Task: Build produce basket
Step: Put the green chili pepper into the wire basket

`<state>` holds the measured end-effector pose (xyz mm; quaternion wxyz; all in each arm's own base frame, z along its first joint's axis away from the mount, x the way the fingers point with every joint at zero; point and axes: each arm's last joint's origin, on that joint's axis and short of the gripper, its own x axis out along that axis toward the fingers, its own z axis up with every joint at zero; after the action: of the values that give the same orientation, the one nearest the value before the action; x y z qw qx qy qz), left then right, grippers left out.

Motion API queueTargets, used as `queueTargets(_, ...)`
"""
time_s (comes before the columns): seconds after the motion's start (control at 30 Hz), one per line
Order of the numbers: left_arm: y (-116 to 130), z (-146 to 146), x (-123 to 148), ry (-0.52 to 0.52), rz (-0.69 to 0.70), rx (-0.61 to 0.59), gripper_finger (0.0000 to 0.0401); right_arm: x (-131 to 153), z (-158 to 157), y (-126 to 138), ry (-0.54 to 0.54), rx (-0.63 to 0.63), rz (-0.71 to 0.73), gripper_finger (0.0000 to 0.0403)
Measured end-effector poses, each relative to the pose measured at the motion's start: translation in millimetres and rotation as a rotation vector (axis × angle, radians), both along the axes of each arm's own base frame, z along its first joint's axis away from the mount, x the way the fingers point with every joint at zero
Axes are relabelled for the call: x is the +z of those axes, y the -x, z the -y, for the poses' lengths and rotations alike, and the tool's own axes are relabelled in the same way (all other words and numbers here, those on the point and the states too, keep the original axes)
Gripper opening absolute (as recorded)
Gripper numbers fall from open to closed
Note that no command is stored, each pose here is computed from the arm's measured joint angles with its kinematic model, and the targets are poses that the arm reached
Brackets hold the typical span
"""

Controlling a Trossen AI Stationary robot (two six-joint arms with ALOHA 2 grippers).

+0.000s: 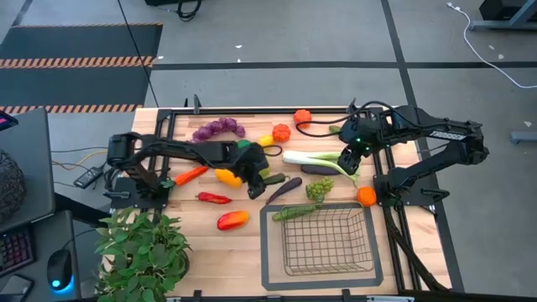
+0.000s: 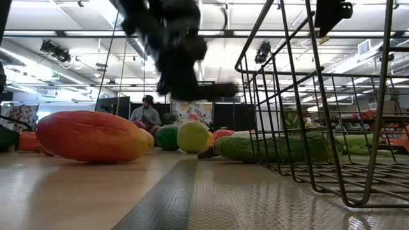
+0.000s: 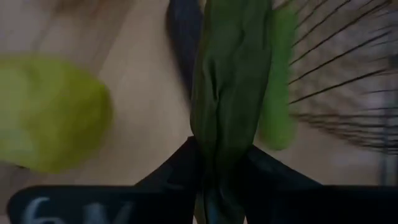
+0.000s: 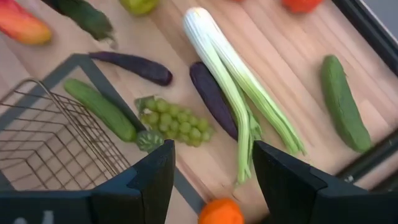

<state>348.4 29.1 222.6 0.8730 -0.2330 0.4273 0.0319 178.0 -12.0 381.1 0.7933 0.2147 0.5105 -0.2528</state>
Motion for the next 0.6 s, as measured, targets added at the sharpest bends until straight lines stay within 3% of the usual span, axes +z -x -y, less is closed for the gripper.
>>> queueTargets(0.13, -5.2, 10.0, 50.7, -0.013, 0.142, -0.030, 0.0091, -0.9, -0.4, 4.1, -0.022, -0.046, -0.026, 0.0220)
queueTargets(0.3, -14.2, 34.0, 91.0, -0.015, 0.284, -0.096, 0.0094, -0.5, -0.9, 9.7, -0.069, -0.153, -0.029, 0.0220)
queueTargets(0.6, -24.2, 70.5, 99.1, 0.000, 0.406, -0.136, 0.0095, 0.7, -16.3, 15.6, -0.168, -0.349, 0.006, 0.0220)
